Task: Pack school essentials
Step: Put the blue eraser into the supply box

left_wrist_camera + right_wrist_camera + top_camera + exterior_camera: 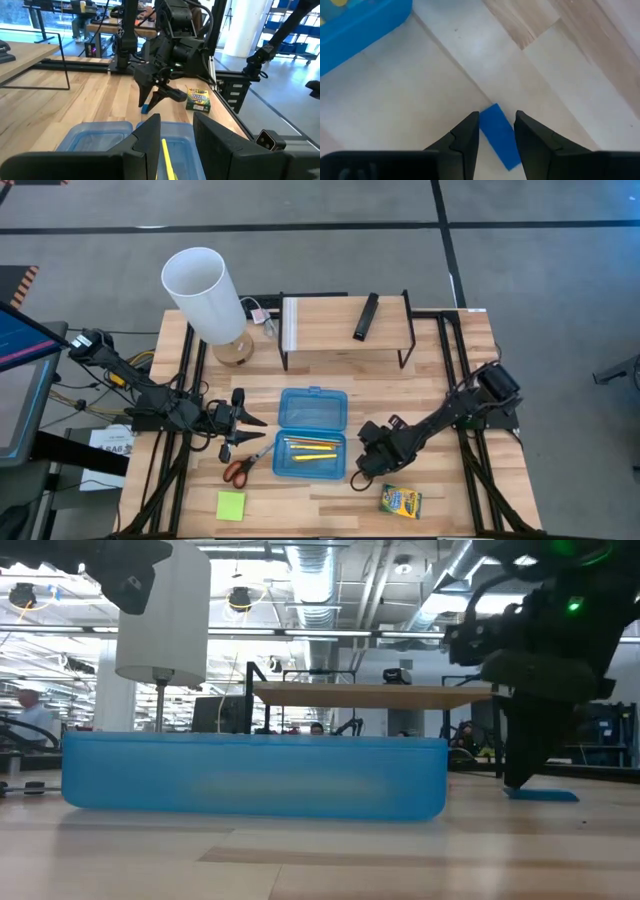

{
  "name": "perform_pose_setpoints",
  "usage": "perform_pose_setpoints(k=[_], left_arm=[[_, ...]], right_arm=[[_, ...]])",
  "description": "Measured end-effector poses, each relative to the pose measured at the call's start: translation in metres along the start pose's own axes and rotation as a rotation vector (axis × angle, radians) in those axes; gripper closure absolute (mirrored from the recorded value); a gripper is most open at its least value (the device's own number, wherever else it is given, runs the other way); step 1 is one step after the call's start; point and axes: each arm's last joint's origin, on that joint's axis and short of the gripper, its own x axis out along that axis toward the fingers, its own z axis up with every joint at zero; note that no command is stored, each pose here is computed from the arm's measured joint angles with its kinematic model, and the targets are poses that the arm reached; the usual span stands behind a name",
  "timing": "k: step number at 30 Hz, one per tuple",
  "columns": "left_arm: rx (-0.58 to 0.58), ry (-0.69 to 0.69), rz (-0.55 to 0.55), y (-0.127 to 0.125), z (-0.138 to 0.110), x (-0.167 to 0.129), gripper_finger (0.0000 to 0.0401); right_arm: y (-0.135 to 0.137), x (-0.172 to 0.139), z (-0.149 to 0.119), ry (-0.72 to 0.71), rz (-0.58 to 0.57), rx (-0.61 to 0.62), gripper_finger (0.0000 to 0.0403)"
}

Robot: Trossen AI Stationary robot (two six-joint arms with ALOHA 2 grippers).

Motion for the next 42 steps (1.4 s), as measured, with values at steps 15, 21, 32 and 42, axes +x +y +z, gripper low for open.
perform_pose_setpoints(k=[15,21,32,42], left_arm=[[0.0,0.001,0.0,0.0,0.0,0.0,0.0299],[0.0,0.0,0.0,0.0,0.0,0.0,0.0299],[-0.003,-0.001,0.0,0.0,0.0,0.0,0.0299],[0.0,0.0,0.0,0.0,0.0,0.0,0.0299]], right_arm=[[-0.008,-0.024,-0.012,-0.018,-0.027,-0.122,0.0238],[-0.004,-0.028,-0.022,-0.063,-0.029,-0.196,0.0234],[-0.014,0.001,-0.035,-0.086,0.03,-0.2,0.0229],[-0.017,0.011,-0.03,-0.068,0.078,-0.229,0.0218]])
